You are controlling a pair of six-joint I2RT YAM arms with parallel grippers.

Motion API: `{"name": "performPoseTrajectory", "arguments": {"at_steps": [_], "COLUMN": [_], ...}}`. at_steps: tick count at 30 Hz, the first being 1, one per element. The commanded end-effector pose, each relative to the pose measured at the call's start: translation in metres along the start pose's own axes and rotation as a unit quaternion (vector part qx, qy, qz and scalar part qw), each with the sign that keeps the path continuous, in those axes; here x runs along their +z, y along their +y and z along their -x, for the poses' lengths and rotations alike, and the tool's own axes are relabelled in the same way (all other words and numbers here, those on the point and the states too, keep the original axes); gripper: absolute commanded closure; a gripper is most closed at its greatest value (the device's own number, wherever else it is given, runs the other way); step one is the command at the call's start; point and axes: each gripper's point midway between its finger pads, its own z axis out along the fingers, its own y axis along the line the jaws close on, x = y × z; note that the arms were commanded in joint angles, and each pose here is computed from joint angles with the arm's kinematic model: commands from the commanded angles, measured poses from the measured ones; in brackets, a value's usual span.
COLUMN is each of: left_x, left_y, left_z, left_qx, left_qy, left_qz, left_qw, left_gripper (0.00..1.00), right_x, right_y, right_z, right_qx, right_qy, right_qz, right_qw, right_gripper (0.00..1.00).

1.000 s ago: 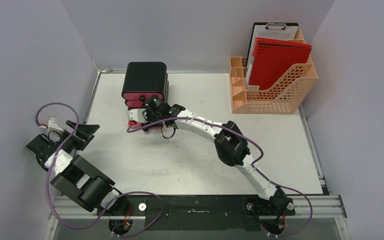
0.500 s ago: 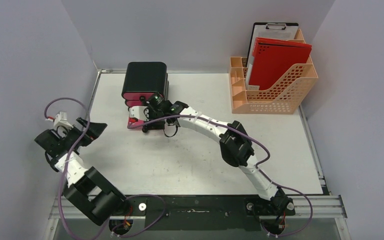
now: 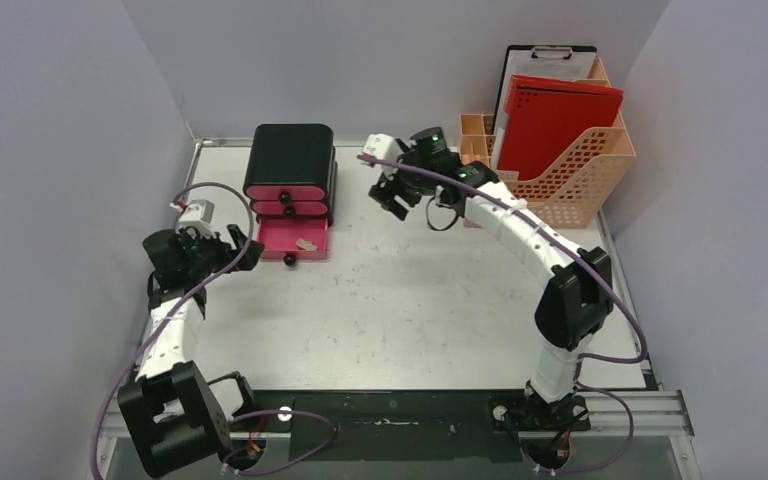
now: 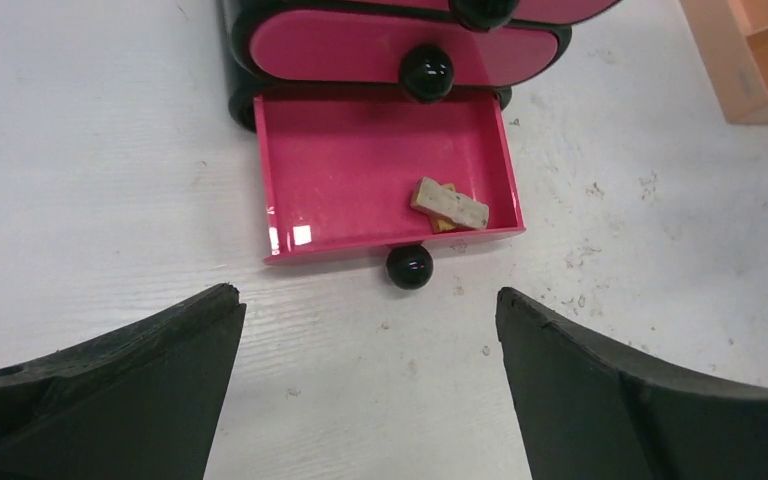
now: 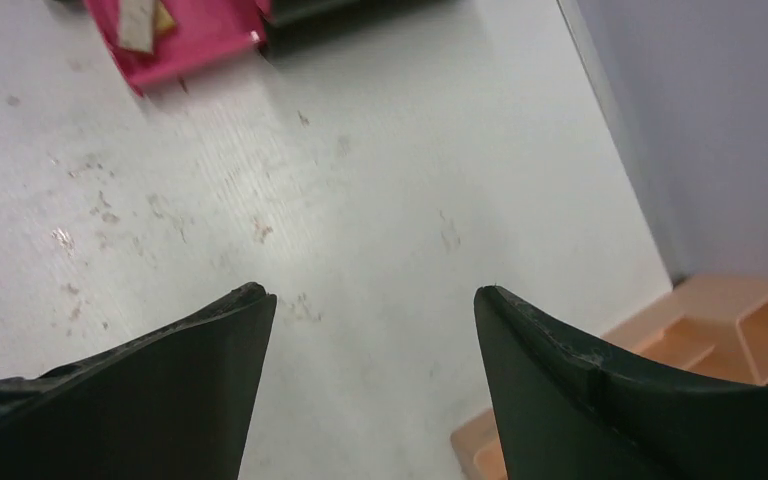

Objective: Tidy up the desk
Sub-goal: Close the drawer in the storage box.

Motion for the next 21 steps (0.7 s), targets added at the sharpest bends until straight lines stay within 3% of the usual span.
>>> {"name": "performPoseTrajectory", "arguments": {"at_steps": [1, 6, 13, 15, 21], "left_x": [0.024, 0.049, 0.075, 0.081, 0.088], "left_y": [-0.001, -0.018, -0.028, -0.038, -0.036], "left_z": [0.003, -0.014, -0.045, -0.057, -0.07], "left_qx": [0.08, 0.101, 0.126, 0.138, 0.147], "left_qy": [-0.017, 0.016, 0.069, 0.085, 0.102], "left_qz": [0.031, 0.028, 0.029, 0.021, 0.041], "left_qw": [0.996, 0.994, 0.989, 0.987, 0.983], "left_gripper": [0.05, 0.08, 0.11, 0.11, 0.12], "right_x": [-0.026, -0.045, -0.066, -0.071, -0.078], "right_y": [-0.015, -0.026, -0.031, -0.035, -0.045], "right_z": [-0.026, -0.064, -0.098, -0.103, -0.112], "right_qx": [0.091, 0.151, 0.189, 0.205, 0.225], "right_qy": [-0.031, -0.037, -0.059, -0.069, -0.089], "right_qz": [-0.007, -0.013, -0.007, -0.005, -0.015], "right_qw": [0.995, 0.988, 0.98, 0.976, 0.97], "right_gripper": [0.26, 0.25, 0.03, 0.1, 0.1]}}
